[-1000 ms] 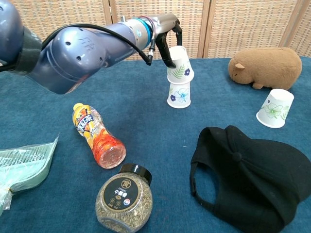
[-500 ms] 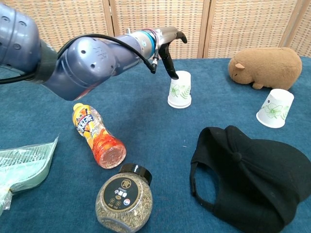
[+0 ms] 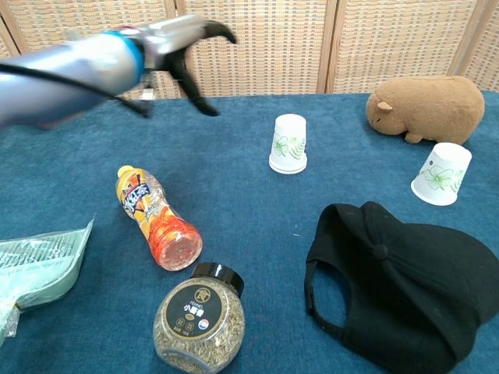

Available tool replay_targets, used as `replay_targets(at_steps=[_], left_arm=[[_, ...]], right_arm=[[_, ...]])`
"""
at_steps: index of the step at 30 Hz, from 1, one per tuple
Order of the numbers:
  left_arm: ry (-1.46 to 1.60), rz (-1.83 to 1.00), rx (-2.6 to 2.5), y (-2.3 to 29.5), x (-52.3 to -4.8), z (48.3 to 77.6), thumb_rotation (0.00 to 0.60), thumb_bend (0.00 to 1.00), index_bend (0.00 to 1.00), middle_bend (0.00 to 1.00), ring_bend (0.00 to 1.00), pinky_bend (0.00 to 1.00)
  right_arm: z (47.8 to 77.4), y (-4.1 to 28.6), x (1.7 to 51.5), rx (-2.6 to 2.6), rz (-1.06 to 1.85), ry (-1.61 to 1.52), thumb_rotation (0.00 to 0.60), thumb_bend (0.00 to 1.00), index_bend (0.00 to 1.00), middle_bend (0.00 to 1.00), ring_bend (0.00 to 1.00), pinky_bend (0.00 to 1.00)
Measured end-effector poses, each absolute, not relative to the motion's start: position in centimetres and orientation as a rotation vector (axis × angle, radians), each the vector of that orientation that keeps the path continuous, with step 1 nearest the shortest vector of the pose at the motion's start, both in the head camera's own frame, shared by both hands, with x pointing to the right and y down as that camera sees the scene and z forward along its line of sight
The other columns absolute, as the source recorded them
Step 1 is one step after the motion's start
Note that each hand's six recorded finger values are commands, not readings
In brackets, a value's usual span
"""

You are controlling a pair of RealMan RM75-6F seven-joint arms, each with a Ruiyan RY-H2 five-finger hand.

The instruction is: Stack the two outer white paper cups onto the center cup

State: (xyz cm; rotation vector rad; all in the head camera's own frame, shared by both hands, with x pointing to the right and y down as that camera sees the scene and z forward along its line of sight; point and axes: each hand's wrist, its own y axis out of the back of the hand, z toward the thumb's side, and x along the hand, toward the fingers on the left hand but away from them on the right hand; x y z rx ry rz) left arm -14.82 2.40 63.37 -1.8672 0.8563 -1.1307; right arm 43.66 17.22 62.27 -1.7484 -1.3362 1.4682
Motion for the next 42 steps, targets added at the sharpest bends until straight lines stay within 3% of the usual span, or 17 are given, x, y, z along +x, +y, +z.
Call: replay_targets(at_steps=[7, 13, 21, 28, 42], left_arm=[[0.881, -1.325, -1.692, 7.8, -28.0, 60.7, 0.6, 0.05, 0.12, 0.0, 0.0, 0.0], [0.834, -1.475, -1.644, 13.4, -34.5, 60.3, 0.6, 0.05, 0.11, 0.0, 0.0, 0.0], [0.891, -1.511, -1.64, 16.7, -37.1, 59.4, 0.6, 0.05, 0.11, 0.0, 0.0, 0.0], [0.935, -1.488, -1.642, 16.7, -37.8, 58.7, 0.6, 0.05, 0.11, 0.0, 0.0, 0.0], [0.912, -1.479, -1.69, 16.6, -37.9, 59.3, 0.6, 0.05, 0.13, 0.0, 0.0, 0.0]], right_arm=[[62.0, 15.4, 42.2, -1.727, 1.43, -1.316, 0.6, 0.12, 0.2, 0.0, 0.0, 0.01], [61.8, 12.8, 39.3, -1.737, 1.38, -1.24, 0.6, 0.13, 0.29, 0.0, 0.0, 0.03], [62.6, 10.1, 34.6, -1.768, 1.35, -1.113, 0.6, 0.15, 0.3, 0.0, 0.0, 0.04], [64.8, 8.6, 31.5, -1.809, 1.402, -1.012, 0.6, 0.16, 0.29, 0.0, 0.0, 0.04], [69.8, 7.5, 31.9, -1.785, 1.614, -0.894, 0.6, 0.21, 0.35, 0.02, 0.0, 0.04]])
